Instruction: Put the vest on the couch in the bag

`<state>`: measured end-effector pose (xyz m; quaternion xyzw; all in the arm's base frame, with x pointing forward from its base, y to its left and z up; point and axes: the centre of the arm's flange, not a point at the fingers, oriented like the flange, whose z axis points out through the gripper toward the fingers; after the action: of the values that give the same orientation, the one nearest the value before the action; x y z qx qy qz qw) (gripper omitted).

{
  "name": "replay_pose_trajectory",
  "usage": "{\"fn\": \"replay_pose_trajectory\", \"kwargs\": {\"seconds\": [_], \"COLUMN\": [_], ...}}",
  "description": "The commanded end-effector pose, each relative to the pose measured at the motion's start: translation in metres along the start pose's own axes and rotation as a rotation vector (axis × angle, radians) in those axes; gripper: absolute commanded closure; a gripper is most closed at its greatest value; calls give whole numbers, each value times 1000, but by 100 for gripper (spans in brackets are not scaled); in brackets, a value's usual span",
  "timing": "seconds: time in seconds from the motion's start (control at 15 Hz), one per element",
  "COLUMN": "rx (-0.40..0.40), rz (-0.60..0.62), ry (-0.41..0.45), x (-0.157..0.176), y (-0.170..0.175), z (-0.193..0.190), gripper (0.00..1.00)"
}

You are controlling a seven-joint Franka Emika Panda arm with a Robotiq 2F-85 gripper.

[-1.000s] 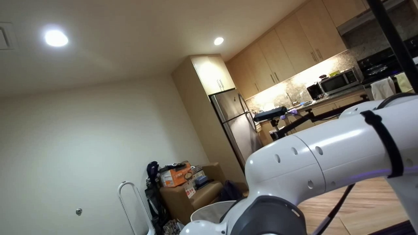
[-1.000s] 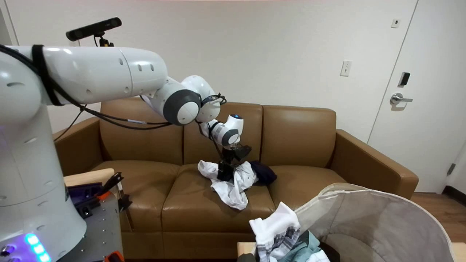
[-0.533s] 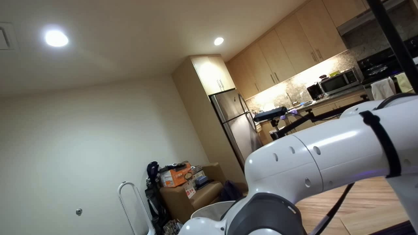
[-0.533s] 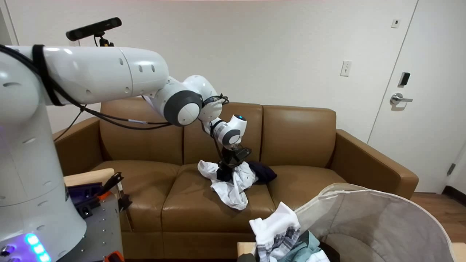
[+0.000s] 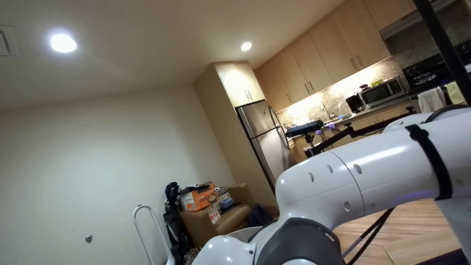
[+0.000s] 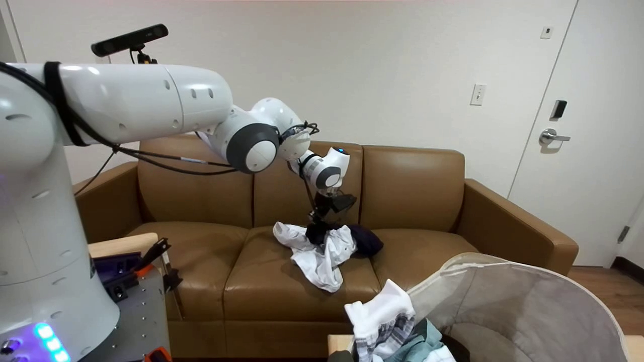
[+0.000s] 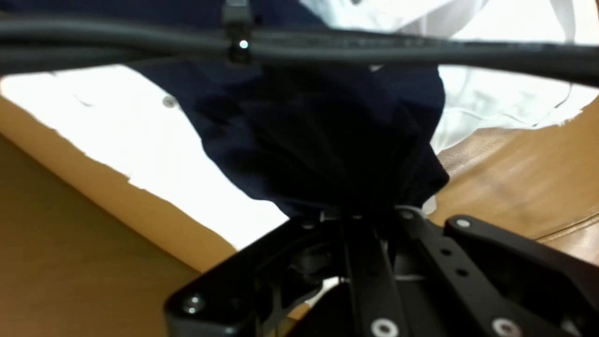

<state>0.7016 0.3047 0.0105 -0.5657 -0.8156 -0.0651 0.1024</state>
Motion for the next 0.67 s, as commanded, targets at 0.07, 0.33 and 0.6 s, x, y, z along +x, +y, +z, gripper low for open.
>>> {"fn": "replay_pose_trajectory", "kwargs": {"seconds": [0.07, 0.33, 0.6], "rx": [-134, -324, -451], "rz": [36, 77, 173], "ry": [-85, -220, -291], "x": [0, 16, 36], "y": [82, 90, 84], "z": [-72, -181, -291], "gripper": [94, 94, 94]}}
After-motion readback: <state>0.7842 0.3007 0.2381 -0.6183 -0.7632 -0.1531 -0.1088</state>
